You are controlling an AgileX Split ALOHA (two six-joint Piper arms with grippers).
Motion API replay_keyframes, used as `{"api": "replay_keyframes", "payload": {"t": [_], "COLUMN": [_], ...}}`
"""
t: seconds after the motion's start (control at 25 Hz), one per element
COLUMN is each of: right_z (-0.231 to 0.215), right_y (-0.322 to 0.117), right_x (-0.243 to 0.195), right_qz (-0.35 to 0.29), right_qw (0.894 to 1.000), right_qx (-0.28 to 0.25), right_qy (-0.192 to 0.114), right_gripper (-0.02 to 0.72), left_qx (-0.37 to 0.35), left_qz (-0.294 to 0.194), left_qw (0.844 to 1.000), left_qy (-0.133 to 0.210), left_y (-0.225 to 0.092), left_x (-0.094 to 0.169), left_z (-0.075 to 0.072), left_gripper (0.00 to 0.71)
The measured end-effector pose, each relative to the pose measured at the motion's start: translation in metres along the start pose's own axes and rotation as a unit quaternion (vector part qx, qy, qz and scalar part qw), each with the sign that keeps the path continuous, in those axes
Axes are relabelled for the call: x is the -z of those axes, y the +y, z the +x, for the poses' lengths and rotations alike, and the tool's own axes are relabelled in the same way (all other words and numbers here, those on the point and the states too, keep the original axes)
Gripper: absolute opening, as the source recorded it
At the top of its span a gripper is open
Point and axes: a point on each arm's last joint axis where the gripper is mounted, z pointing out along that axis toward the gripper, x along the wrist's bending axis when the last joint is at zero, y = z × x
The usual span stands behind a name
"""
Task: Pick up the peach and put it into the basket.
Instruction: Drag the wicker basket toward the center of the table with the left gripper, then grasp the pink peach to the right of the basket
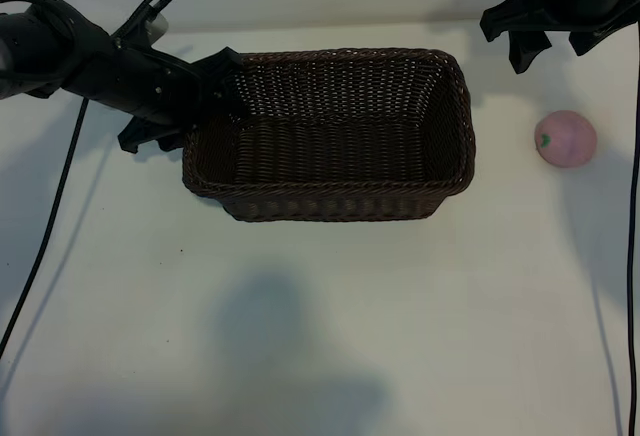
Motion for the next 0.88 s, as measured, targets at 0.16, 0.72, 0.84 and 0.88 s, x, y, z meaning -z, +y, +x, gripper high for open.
{"api": "replay_keyframes", "payload": {"t": [0.16,0.72,0.84,0.88], "right_z": [0.0,0.0,0.0,0.0], "right_y": [0.0,0.0,0.0,0.0], "right_x": [0.0,0.0,0.0,0.0], "right_qz": [0.0,0.001,0.001,0.001], "right_qw": [1.0,1.0,1.0,1.0], "right_qx": [0.0,-0.001,-0.001,-0.001], "right_qy": [0.0,0.0,0.0,0.0], "right_gripper": [0.599,0.599,0.599,0.599], "left_qx": [-0.025,-0.154,-0.164,-0.164], "left_qz": [-0.003,-0.085,-0.1,-0.099], "left_qw": [1.0,0.984,0.98,0.98], "left_qy": [-0.004,0.041,0.044,0.045], "left_y": [0.001,0.003,0.002,0.002], "left_x": [0.011,0.119,0.134,0.135], "left_z": [-0.005,-0.037,-0.04,-0.041], "left_gripper": [0.636,0.625,0.62,0.618]}}
